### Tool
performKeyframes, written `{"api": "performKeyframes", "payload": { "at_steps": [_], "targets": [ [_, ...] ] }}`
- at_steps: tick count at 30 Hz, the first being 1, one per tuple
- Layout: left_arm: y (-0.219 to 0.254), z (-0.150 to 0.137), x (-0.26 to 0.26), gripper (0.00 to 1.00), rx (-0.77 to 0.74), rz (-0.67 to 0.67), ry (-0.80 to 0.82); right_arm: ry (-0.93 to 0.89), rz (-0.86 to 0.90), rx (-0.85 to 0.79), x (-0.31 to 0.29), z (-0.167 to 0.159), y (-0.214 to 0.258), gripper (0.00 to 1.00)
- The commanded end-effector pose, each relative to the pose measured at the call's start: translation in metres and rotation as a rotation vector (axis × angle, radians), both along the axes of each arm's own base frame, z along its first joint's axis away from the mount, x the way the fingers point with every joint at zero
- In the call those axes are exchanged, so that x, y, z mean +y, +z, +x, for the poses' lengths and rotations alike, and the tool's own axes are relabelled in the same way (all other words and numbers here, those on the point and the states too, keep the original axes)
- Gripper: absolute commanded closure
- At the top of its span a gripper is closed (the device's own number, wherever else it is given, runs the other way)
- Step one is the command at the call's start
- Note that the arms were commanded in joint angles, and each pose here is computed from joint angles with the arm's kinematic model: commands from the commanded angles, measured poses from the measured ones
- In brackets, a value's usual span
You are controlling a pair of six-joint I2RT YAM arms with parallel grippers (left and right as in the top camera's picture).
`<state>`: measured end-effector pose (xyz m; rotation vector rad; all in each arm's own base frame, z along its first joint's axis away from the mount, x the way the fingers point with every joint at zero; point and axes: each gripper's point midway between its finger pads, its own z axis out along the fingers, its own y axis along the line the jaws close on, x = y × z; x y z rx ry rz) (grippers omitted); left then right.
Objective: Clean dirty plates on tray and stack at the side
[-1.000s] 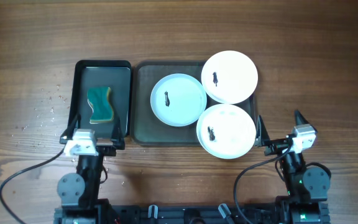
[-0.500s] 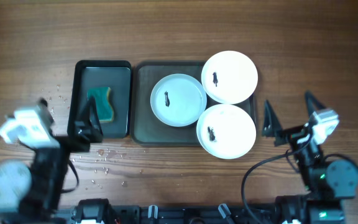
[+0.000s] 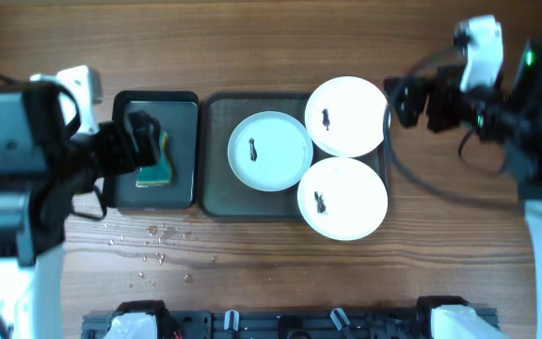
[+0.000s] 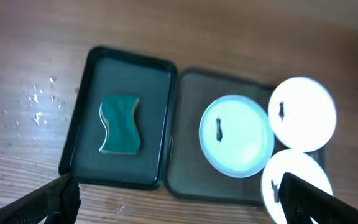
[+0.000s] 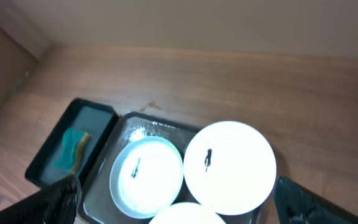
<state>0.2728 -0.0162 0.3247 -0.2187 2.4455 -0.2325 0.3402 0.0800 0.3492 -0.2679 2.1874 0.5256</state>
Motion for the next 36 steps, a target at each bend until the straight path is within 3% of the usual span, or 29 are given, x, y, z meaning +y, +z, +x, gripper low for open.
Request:
{"api": "performKeyframes", "payload": {
  "at_steps": [1, 5, 6, 9, 13, 15, 22, 36],
  "targets": [
    [-0.011, 0.006, -0.005, 0.0, 0.061, -0.02, -0.014, 0.02, 0.059, 0.076, 0.008, 0.021, -0.009, 0.0],
    [-0.023, 0.012, -0.005, 0.0, 0.113, -0.021, -0.013, 0.009, 0.136, 0.192, 0.015, 0.029, -0.03, 0.0],
    [-0.025, 0.013, -0.005, 0.0, 0.118, -0.02, -0.013, 0.012, 0.137, 0.208, 0.016, 0.03, -0.034, 0.06],
    [-0.032, 0.018, -0.004, 0.0, 0.143, -0.018, -0.01, 0.063, 0.11, 0.253, 0.028, 0.026, -0.049, 0.39],
    [-0.04, 0.025, -0.004, 0.03, 0.168, -0.018, -0.01, 0.074, 0.019, 0.301, 0.042, 0.02, -0.07, 0.56],
    [-0.044, 0.029, -0.004, 0.17, 0.181, -0.021, -0.005, 0.053, -0.026, 0.333, 0.048, 0.019, -0.081, 0.58],
    [-0.061, 0.038, 0.016, 0.05, 0.247, -0.012, 0.188, 0.031, -0.198, 0.453, 0.076, 0.015, -0.13, 0.52],
    [-0.066, 0.042, 0.02, 0.03, 0.256, 0.011, 0.202, 0.028, -0.241, 0.741, 0.098, 0.02, -0.23, 0.55]
  ]
}}
